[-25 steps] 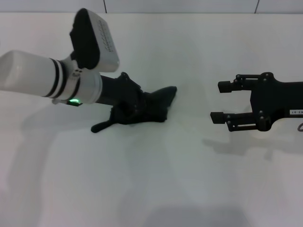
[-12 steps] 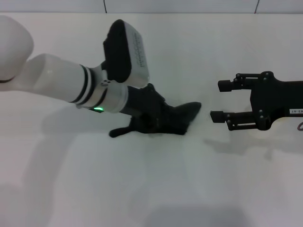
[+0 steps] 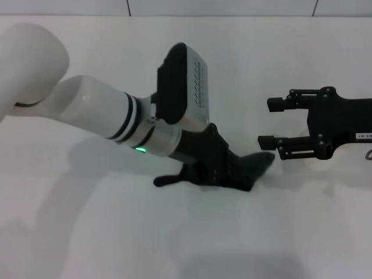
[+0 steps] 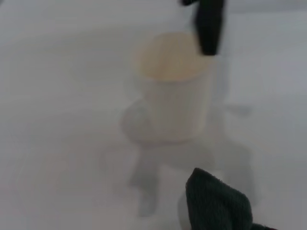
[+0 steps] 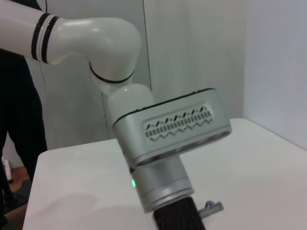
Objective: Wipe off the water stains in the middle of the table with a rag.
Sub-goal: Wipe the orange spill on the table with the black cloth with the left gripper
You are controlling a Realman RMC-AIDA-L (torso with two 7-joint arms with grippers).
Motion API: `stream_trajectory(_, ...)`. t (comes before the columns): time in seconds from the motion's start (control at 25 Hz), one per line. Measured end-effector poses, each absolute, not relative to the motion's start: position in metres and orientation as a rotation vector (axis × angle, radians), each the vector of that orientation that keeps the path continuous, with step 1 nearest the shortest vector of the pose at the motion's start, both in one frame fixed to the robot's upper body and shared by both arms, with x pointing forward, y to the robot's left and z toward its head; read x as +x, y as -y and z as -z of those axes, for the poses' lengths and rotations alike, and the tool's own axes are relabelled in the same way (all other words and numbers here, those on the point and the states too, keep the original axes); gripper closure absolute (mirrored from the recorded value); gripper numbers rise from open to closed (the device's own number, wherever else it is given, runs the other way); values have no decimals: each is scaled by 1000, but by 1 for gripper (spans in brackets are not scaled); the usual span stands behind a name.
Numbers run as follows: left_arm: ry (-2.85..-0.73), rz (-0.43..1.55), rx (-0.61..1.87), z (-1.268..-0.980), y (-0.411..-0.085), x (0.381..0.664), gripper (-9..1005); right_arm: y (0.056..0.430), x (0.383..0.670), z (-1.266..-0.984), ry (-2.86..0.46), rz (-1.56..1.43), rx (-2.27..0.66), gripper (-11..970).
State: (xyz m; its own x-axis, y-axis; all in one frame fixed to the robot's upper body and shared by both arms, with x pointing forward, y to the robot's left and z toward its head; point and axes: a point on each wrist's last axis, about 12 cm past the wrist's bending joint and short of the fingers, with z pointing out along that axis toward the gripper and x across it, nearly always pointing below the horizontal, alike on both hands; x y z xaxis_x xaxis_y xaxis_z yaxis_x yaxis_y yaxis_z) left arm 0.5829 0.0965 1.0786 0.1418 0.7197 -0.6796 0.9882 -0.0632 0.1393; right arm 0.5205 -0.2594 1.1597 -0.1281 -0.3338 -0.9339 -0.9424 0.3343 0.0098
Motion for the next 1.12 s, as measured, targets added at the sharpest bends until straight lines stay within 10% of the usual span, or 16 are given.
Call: stream_trajectory(1.12,-1893,553,1441,-1082,-207,576,918,265,522,-1164,-1652,-807,-1134,209)
